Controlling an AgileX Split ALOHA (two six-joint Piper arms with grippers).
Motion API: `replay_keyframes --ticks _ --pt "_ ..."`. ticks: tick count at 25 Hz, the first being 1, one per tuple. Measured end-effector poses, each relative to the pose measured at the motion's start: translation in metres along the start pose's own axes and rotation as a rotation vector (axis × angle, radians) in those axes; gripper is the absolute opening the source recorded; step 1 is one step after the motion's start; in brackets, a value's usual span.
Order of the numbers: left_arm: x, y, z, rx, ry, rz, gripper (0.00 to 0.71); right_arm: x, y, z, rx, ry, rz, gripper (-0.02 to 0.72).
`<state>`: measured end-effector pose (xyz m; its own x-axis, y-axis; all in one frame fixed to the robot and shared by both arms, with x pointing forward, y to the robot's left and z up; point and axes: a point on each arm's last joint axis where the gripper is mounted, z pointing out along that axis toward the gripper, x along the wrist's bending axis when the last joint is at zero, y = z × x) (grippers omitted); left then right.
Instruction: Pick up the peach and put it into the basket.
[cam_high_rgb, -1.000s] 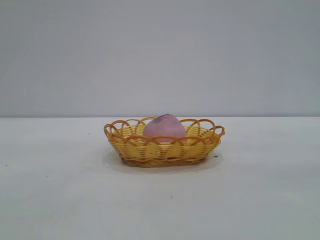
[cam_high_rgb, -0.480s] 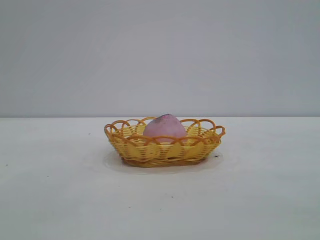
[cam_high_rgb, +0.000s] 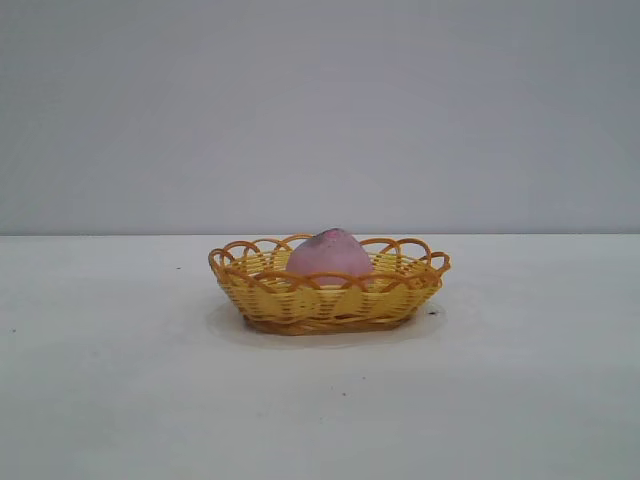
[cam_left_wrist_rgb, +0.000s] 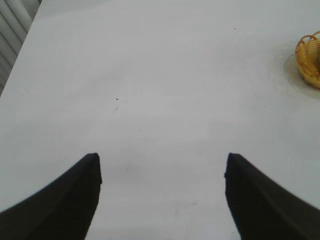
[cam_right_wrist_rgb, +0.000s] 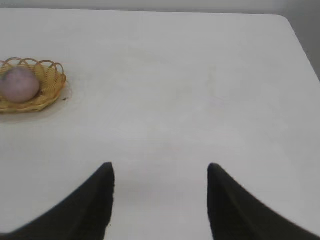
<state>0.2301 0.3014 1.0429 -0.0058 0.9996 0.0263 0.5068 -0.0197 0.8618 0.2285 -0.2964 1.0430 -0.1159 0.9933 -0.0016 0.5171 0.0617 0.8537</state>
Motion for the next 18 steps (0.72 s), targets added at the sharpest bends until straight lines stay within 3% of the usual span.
replay_keyframes --ticks 18 --pt "0.0008 0.0000 0.0000 0.000 0.005 0.006 0.463 0.0000 0.0000 0.0000 0.000 0.000 0.000 0.358"
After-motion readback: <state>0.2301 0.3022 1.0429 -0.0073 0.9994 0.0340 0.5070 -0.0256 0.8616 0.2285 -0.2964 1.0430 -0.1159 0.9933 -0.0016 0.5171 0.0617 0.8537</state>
